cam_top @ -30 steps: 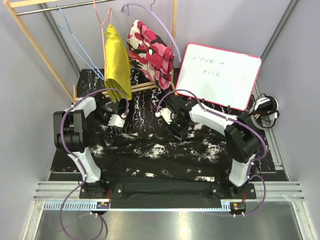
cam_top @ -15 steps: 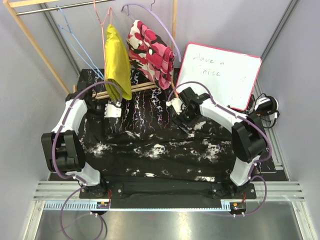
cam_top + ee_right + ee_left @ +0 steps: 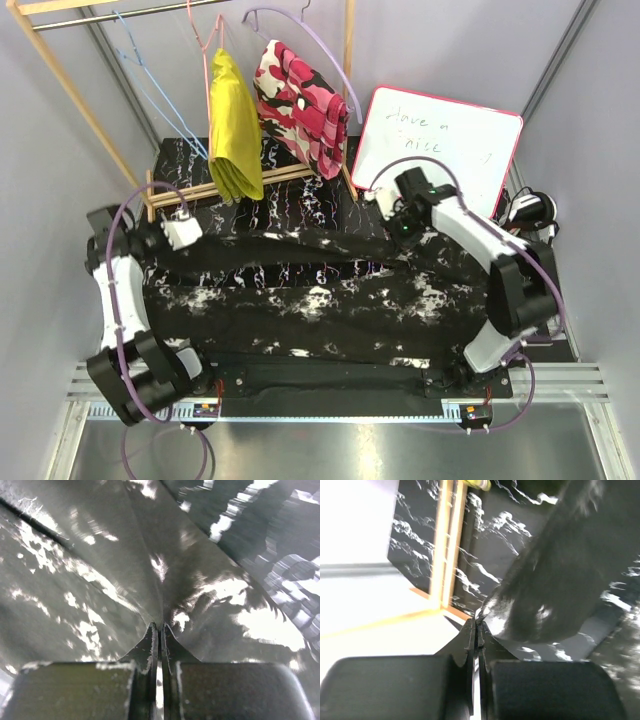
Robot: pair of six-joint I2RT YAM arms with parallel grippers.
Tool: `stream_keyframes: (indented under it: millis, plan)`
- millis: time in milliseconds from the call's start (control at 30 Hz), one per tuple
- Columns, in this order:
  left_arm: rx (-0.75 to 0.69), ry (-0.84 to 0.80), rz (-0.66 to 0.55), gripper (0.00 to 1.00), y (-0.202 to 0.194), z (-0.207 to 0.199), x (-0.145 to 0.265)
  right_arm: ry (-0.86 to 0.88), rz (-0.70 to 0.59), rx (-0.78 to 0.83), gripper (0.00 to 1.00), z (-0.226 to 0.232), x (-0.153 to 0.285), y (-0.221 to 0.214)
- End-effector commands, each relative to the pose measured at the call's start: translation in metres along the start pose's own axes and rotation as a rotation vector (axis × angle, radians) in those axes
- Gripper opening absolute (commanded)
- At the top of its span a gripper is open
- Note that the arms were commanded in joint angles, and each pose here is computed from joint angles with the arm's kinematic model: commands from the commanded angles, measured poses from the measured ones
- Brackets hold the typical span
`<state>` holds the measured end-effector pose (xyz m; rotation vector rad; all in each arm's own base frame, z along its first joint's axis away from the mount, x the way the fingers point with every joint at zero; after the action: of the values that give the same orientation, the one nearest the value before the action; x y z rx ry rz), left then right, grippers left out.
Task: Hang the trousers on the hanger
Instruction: Fold the trousers
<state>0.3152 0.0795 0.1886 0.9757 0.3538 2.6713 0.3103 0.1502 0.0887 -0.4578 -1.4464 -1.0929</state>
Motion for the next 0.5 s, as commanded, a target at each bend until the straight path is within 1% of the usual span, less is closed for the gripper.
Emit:
stream_keyframes:
  millis: [0, 33, 133, 267, 300, 367, 400, 467]
  plan:
    - [0.001, 0.047, -0.07, 0.0, -0.002, -0.034, -0.008, -0.005, -0.093, 0.046, 0.0, 0.005, 0.04, -0.007]
    - [0.018, 0.023, -0.069, 0.0, -0.003, -0.05, -0.012, 0.004, -0.068, 0.042, 0.0, 0.006, 0.036, -0.018]
    - [0.021, -0.021, -0.052, 0.0, -0.009, -0.074, -0.015, 0.007, 0.006, 0.05, 0.0, 0.006, 0.027, -0.046]
    - [0.027, -0.061, -0.054, 0.0, -0.015, -0.084, -0.02, -0.01, 0.072, 0.061, 0.0, 0.0, 0.016, -0.062]
    - [0.048, -0.051, -0.074, 0.0, -0.012, -0.078, -0.021, -0.02, 0.076, 0.061, 0.0, -0.002, 0.015, -0.06]
    - [0.069, -0.02, -0.088, 0.0, -0.013, -0.049, -0.02, -0.033, 0.052, 0.063, 0.0, -0.005, 0.018, -0.047]
    - [0.103, 0.019, -0.095, 0.0, -0.008, -0.019, -0.016, -0.044, 0.049, 0.059, 0.0, -0.007, 0.018, -0.042]
    - [0.153, 0.049, -0.105, 0.0, -0.008, 0.009, -0.016, -0.068, -0.006, 0.064, 0.0, -0.011, 0.029, -0.019]
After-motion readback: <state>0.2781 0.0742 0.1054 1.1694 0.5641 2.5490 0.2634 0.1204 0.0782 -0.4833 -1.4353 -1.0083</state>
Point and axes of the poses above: each gripper's point midway between its finger pads, its own x axis back along the fingers, its own z axis along the line the jaws close on, y = z × x, the point moved 1 cm from there along x, back along the fingers, and after that the axes turned 15 degrees about -x, right-handed, at the moved point
